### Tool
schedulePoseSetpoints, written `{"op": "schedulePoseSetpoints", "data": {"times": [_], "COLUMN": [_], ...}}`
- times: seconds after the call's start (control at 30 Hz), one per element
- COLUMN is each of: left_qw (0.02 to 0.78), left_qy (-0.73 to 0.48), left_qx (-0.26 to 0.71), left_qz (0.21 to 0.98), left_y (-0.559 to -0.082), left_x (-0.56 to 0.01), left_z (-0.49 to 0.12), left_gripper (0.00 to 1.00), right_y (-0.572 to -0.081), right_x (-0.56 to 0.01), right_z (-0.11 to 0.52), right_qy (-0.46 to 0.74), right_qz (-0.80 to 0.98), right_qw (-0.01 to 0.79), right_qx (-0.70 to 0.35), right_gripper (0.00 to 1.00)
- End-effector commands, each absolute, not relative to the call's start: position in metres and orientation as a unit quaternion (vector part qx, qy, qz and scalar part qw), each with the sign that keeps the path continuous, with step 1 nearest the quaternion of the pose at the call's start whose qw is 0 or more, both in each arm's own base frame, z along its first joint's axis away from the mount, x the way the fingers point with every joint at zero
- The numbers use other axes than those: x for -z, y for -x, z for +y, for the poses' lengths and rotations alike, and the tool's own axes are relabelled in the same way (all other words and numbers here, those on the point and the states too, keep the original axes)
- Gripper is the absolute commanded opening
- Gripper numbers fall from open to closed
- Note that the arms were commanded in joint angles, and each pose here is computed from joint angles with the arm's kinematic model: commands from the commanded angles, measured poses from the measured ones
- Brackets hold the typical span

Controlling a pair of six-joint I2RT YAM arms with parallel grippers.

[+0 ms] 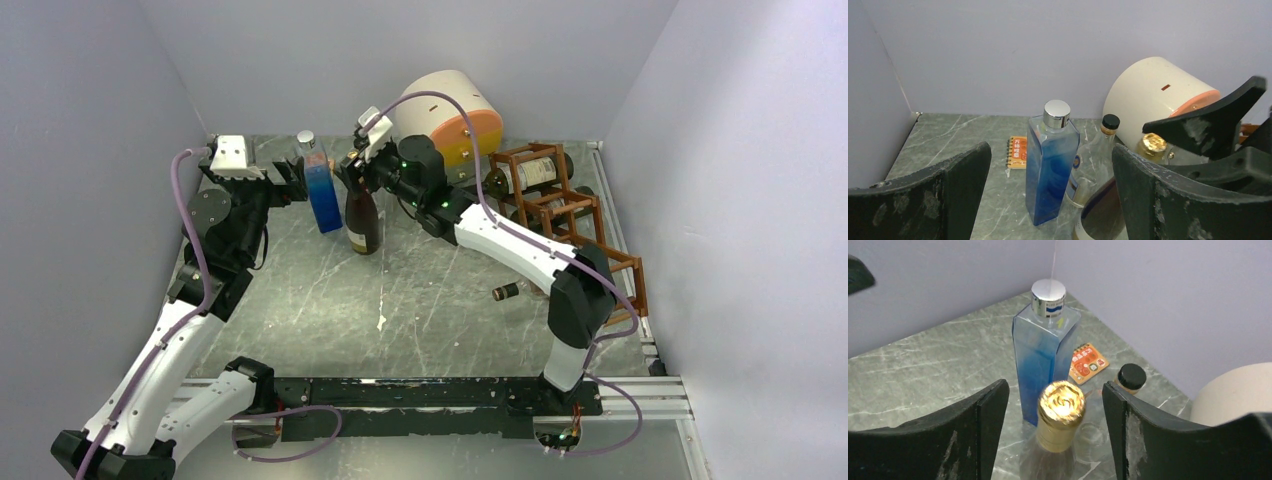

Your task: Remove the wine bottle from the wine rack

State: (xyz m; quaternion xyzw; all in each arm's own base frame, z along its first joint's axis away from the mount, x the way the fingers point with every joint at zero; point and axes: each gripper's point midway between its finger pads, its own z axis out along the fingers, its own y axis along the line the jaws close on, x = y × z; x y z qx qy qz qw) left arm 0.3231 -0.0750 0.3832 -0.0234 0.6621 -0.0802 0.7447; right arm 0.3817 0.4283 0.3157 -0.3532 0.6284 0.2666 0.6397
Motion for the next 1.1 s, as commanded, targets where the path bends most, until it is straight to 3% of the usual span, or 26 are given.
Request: {"op": "schedulePoseSetpoints", "data": {"times": [0.0, 0.17, 0.4, 0.7, 0.93, 1.07], "left_qw": [0.755, 0.757, 0.761, 0.760, 0.756, 0.751], "left_qy": [0.031, 0.033, 0.038, 0.037, 0.036, 0.038], "left_qx": [0.084, 0.082, 0.076, 0.078, 0.077, 0.073], "left_qz": [0.650, 0.648, 0.643, 0.644, 0.649, 0.655], "left_y": [-0.321, -0.320, -0.317, -0.317, -0.320, -0.324], "left_x": [-0.396, -0.398, -0.401, -0.400, -0.396, -0.392], "left_z": [-0.073, -0.072, -0.068, -0.069, -0.070, -0.070], "left_gripper": [0.94, 0.94, 0.94, 0.94, 0.94, 0.94], "right_y": [-0.374, -0.363, -0.325, -0.272, -0.233, -0.235], "right_x": [-0.359, -0.376, -0.395, -0.349, -0.292, -0.277], "right_z": [0.424, 0.421, 0.375, 0.225, 0.161, 0.132], "right_qy": [0.341, 0.344, 0.353, 0.336, 0.366, 0.360], "right_qz": [0.601, 0.599, 0.616, 0.702, 0.778, 0.789], "right_qw": [0.673, 0.672, 0.660, 0.623, 0.511, 0.493], "right_qx": [-0.263, -0.268, -0.246, -0.074, 0.002, 0.076], "right_gripper": [0.75, 0.90, 1.00, 1.00, 1.00, 1.00]}}
